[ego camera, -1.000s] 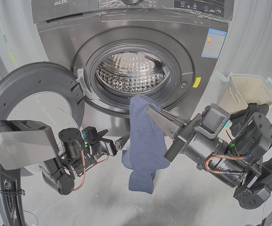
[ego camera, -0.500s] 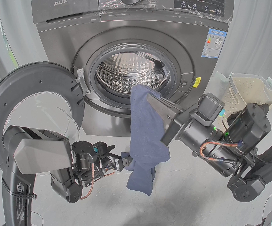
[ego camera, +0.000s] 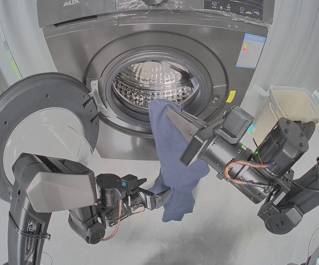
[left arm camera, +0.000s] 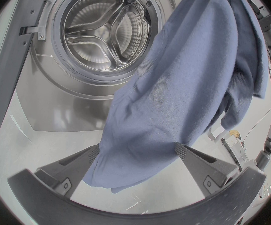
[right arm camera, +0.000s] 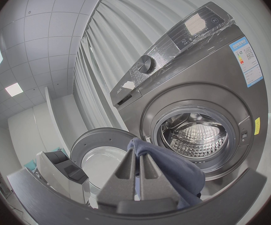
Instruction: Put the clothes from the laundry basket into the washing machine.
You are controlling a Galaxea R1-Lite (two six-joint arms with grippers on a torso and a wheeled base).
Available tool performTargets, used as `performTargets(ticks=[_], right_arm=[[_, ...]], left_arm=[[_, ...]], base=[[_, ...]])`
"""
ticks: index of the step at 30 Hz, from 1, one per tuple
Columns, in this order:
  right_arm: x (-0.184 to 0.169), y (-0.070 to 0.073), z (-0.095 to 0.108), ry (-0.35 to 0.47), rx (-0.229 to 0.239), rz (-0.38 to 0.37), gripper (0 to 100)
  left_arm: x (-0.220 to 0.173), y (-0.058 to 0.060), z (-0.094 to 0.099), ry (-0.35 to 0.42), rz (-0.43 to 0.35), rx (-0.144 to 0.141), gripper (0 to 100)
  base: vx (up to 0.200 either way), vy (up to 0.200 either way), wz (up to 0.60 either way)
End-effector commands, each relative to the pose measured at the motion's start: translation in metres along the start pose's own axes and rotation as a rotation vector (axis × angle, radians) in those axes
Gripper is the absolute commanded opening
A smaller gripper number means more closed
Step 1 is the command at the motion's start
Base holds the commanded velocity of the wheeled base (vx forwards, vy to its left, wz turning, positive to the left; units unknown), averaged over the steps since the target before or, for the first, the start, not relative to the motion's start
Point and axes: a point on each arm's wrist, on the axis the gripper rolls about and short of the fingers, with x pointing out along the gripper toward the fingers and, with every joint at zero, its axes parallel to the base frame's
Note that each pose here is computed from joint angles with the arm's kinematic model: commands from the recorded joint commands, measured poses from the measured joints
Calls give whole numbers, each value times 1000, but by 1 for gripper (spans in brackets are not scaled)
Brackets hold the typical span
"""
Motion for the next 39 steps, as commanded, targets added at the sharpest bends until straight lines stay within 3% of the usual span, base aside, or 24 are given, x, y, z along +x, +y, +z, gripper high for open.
performTargets(ticks=[1,5,8,21,27,36,39], right_arm=[[0,0,0,-1,0,2,0],[-6,0,0,8,0,0,0],[-13,1,2,19,0,-2,0],[-29,0,5,49,-2,16,0],[-27,6,3,50,5,37,0],[-21,14,5,30,15,64,0],[-18,10,8,14,11,55,0]], left_arm=[[4,-2,-4,5,-8,-2,100],[6,7,-5,1,19,-2,100],[3,20,-2,-13,78,-8,100],[-3,45,13,-65,157,-18,100],[3,49,15,-85,156,-17,100],[28,58,-8,-77,154,-18,100],[27,55,-12,-60,148,-18,100]], base=[[0,0,0],[0,0,0],[0,0,0],[0,0,0],[0,0,0],[0,0,0],[0,0,0]])
